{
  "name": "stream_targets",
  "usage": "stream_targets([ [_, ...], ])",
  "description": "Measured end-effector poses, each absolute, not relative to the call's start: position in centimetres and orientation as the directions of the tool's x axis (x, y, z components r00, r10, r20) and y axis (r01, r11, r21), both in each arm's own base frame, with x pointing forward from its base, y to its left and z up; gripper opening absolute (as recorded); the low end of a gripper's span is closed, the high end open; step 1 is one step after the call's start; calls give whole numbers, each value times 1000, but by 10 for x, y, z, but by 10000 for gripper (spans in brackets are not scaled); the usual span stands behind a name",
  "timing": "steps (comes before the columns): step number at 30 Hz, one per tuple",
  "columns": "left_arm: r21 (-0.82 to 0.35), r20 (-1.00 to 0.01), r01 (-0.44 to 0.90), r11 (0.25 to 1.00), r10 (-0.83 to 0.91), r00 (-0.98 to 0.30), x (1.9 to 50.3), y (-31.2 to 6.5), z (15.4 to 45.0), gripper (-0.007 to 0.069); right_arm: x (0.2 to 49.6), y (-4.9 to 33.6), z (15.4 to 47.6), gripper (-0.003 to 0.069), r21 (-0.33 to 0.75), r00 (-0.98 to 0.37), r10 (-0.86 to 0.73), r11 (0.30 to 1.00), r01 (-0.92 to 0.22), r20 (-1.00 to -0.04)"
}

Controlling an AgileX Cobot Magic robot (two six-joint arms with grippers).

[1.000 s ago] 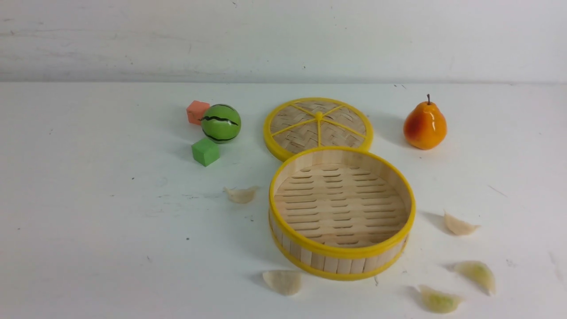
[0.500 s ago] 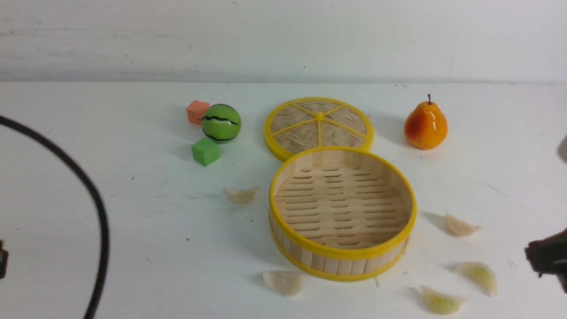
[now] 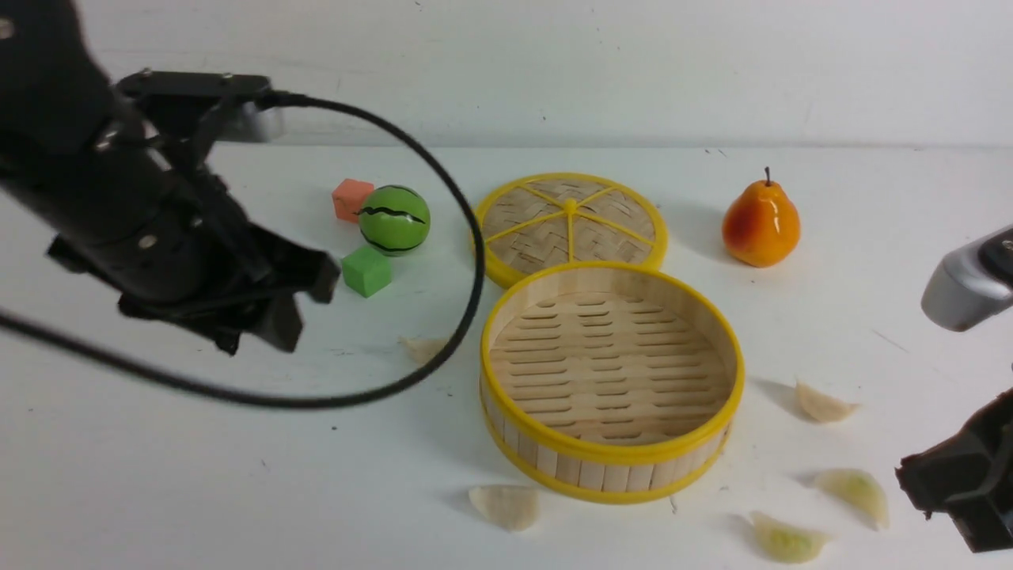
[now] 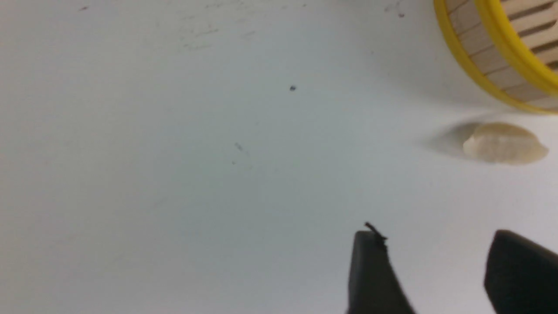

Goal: Put the dumplings into the steamer on the white table.
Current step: 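Reach for and grasp a dumpling on the table with the left gripper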

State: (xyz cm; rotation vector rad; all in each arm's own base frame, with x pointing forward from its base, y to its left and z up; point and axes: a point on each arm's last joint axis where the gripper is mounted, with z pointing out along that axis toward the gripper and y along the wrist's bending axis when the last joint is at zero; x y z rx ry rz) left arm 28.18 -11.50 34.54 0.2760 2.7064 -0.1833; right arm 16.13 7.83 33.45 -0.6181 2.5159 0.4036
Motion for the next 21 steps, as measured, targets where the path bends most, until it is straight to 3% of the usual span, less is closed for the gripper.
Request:
stream_targets([
  [1,-89,-420,220,971,164,-893,282,-115,348,421,161,78,334,-13,159,-764,-346,852,-499,-544],
  [5,-94,-384,214,972,163,-909,332,-136,328,581,161,78,334,-11,159,-764,-346,852,-499,-545],
  [7,-103,-366,211,972,160,-916,349,-144,317,601,162,78,335,-10,158,-763,-345,852,-499,-546],
  [12,-123,-333,166,978,116,-936,386,-161,282,582,162,78,335,-10,158,-761,-343,853,-498,-550],
  [21,-169,-325,-47,985,-101,-940,433,-176,216,538,164,76,335,-4,125,-751,-356,858,-498,-556],
])
